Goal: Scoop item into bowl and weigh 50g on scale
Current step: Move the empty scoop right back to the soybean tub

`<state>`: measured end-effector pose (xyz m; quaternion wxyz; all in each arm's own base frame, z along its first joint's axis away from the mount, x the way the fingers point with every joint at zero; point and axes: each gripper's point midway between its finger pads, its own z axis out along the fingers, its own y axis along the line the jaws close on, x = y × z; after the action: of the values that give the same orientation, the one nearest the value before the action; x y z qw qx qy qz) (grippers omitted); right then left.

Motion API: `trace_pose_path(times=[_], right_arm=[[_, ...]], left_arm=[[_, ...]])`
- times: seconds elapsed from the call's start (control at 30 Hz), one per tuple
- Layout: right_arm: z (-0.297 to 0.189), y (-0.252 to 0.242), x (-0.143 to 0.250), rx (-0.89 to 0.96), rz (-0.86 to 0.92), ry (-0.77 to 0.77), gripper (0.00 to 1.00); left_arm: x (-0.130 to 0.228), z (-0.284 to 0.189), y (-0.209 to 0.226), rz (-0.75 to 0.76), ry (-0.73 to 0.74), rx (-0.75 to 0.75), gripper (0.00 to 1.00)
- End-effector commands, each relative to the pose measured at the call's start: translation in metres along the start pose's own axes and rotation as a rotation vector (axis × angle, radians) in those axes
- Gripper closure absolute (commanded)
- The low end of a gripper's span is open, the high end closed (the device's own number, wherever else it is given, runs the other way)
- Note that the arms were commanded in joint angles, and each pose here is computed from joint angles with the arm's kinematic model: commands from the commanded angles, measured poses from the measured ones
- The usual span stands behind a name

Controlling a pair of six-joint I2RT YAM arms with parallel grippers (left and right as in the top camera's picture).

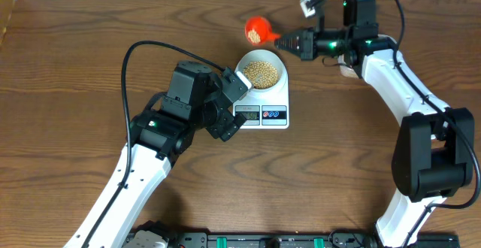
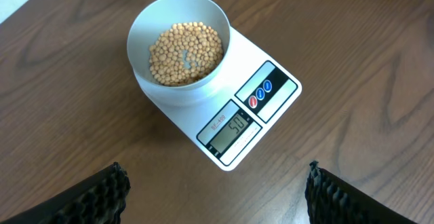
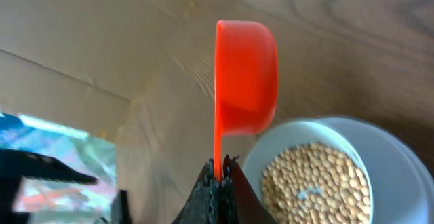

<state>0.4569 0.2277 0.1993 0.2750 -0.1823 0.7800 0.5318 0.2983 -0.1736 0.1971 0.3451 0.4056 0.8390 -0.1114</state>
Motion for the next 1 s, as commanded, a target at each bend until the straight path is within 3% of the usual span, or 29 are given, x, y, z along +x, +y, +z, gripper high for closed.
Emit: trace_pose_path(times=[0.0, 0.37, 0.57, 0.97], right_arm=[[-0.015, -0.002, -0.014, -0.045, 0.162, -0.039, 0.99], [-0.074, -0.035, -0.053, 0.004, 0.294, -0.202, 0.99], [-0.131, -0.066, -0.064, 0.068, 0.338, -0.305, 0.98], [-0.219, -0.096, -0.049, 0.083, 0.428, -0.381, 0.99]], left_arm=[[-0.002, -0.002, -0.001, 0.009, -0.009, 0.009, 0.14], [-0.002, -0.002, -0.001, 0.009, -0.009, 0.009, 0.14], [-0.002, -0.001, -0.001, 0.009, -0.009, 0.009, 0.14], [-0.002, -0.002, -0.001, 0.009, -0.009, 0.009, 0.14]])
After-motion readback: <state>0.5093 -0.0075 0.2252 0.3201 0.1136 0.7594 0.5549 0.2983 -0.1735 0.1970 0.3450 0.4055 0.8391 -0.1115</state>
